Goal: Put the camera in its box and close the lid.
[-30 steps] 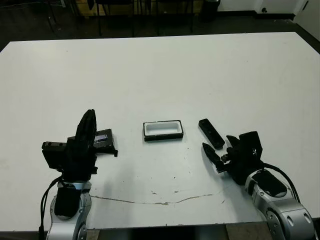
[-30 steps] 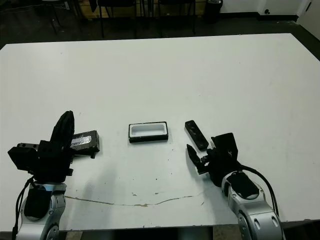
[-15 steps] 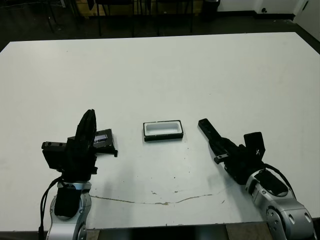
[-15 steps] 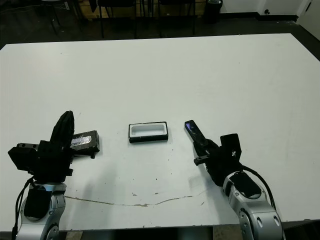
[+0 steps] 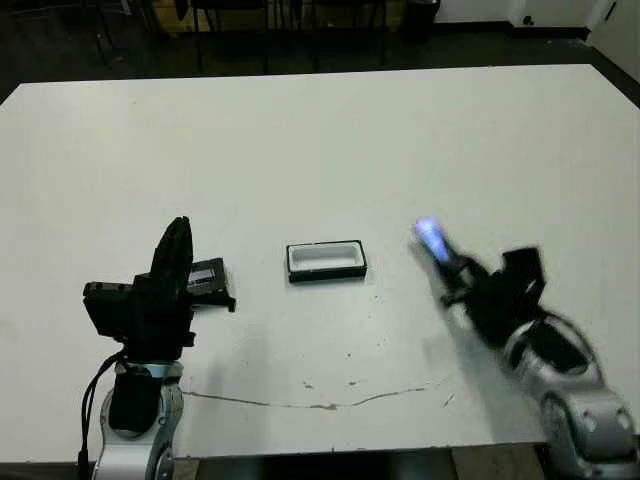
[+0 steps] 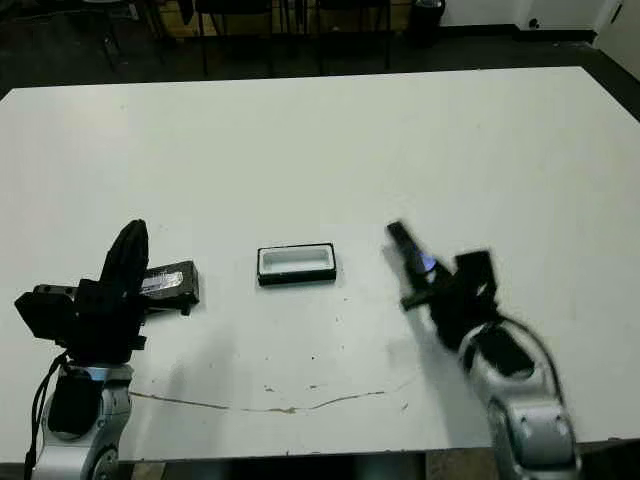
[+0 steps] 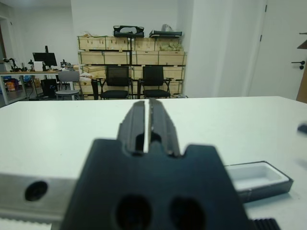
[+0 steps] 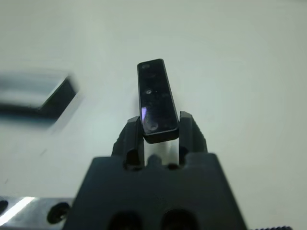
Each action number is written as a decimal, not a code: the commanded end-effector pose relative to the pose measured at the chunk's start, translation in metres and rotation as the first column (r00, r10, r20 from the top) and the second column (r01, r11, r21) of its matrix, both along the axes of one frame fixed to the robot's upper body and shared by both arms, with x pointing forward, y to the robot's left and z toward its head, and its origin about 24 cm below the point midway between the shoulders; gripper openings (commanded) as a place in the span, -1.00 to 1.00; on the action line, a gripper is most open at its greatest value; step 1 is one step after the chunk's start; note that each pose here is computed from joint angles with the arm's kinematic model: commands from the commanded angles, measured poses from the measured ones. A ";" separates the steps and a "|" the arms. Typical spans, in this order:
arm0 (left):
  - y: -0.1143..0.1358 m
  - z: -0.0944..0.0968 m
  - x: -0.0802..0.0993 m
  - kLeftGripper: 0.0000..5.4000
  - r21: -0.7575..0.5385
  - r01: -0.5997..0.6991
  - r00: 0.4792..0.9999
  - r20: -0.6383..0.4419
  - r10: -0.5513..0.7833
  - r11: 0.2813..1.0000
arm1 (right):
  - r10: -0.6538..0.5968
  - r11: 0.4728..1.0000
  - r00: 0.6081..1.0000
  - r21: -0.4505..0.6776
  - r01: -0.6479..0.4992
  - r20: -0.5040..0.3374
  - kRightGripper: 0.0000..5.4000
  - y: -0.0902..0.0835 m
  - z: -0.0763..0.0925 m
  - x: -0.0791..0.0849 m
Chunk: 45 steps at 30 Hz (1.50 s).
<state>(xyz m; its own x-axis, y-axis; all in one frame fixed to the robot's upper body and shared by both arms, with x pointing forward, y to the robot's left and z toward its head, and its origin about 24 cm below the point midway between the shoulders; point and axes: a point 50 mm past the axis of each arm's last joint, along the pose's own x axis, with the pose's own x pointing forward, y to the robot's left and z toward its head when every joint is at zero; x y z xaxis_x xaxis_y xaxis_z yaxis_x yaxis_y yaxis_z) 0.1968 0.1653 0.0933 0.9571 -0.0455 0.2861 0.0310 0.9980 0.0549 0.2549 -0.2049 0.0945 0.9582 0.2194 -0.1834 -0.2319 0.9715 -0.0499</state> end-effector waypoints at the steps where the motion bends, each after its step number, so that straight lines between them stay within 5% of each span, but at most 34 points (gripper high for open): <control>1: 0.000 -0.004 0.000 -1.00 0.015 -0.004 1.000 -0.030 0.004 1.000 | 0.055 0.998 0.996 -0.006 -0.055 0.071 -0.83 -0.014 0.026 0.016; 6: 0.000 -0.005 -0.001 -1.00 0.008 -0.003 1.000 -0.029 0.003 1.000 | 0.338 0.940 0.937 0.007 -0.340 0.089 -0.83 -0.016 0.057 0.048; 12: 0.003 -0.006 -0.003 -1.00 0.011 -0.013 0.999 -0.033 0.013 1.000 | 0.606 0.795 0.795 -0.040 -0.605 0.030 -0.83 0.001 0.067 0.076; 15: 0.004 -0.006 -0.004 -1.00 0.012 -0.020 0.999 -0.035 0.020 1.000 | 0.734 0.674 0.680 -0.125 -0.728 -0.002 -0.83 0.015 0.072 0.086; 18: 0.004 -0.006 -0.005 -1.00 0.006 -0.016 0.999 -0.038 0.016 1.000 | 0.812 0.555 0.580 -0.222 -0.802 -0.066 -0.83 0.027 0.077 0.092; 22: 0.004 -0.006 -0.005 -1.00 0.015 -0.019 0.999 -0.040 0.019 1.000 | 0.875 0.409 0.448 -0.215 -0.887 -0.182 -0.83 0.041 0.078 0.095; 28: 0.004 -0.006 -0.005 -1.00 0.007 -0.018 0.999 -0.046 0.019 1.000 | 0.898 0.286 0.321 -0.156 -0.946 -0.301 -0.83 0.055 0.069 0.094; 36: 0.001 -0.007 -0.006 -1.00 0.007 -0.014 0.999 -0.045 0.015 1.000 | 0.881 0.217 0.266 -0.165 -0.962 -0.391 -0.83 0.066 0.060 0.088; 45: 0.000 -0.007 -0.006 -1.00 0.026 -0.015 0.999 -0.041 0.016 1.000 | 0.845 0.274 0.347 -0.228 -0.934 -0.407 -0.83 0.069 0.045 0.083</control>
